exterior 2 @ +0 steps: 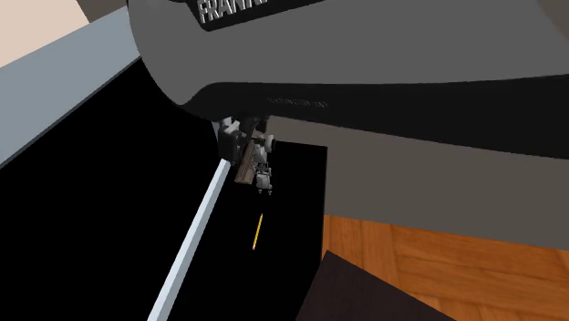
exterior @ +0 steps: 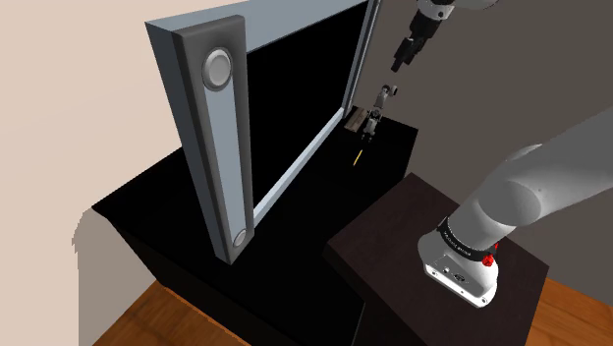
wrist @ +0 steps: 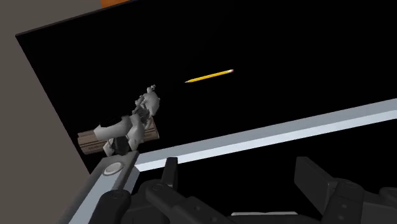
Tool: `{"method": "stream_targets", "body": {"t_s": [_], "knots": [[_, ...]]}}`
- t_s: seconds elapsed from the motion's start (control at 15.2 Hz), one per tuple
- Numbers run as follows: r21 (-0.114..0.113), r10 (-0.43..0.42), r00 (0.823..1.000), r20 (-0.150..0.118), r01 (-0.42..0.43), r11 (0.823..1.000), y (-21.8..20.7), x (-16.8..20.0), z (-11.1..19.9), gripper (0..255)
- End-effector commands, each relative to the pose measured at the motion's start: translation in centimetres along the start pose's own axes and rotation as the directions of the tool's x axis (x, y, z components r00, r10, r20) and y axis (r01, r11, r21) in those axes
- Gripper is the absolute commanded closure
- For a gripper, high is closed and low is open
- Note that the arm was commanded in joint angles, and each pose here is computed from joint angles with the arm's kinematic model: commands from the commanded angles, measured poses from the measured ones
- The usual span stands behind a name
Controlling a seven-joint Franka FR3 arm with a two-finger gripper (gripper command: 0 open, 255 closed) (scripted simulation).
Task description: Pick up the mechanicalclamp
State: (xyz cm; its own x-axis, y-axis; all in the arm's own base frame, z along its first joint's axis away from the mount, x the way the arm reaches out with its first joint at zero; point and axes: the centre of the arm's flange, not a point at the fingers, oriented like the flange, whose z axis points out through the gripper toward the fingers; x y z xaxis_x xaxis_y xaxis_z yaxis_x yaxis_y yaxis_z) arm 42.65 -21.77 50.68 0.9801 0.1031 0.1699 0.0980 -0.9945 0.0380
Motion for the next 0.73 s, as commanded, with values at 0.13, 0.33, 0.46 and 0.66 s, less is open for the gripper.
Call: {"method": "stream_targets", "body": {"t_s": [0.13, 0.33, 0.46, 0.66], "knots": [[0.018, 0.019, 1.0, 0.008, -0.019, 1.0, 4.2, 0.9, 3.7, 0], [0.032, 0.034, 0.999, 0.014, -0.034, 0.999, 7.4, 1.4, 6.2, 0], [0.042, 0.043, 0.999, 0.019, -0.044, 0.998, 9.5, 1.7, 8.0, 0], [0.056, 0.057, 0.998, 0.025, -0.059, 0.997, 12.6, 2.2, 10.7, 0]]}}
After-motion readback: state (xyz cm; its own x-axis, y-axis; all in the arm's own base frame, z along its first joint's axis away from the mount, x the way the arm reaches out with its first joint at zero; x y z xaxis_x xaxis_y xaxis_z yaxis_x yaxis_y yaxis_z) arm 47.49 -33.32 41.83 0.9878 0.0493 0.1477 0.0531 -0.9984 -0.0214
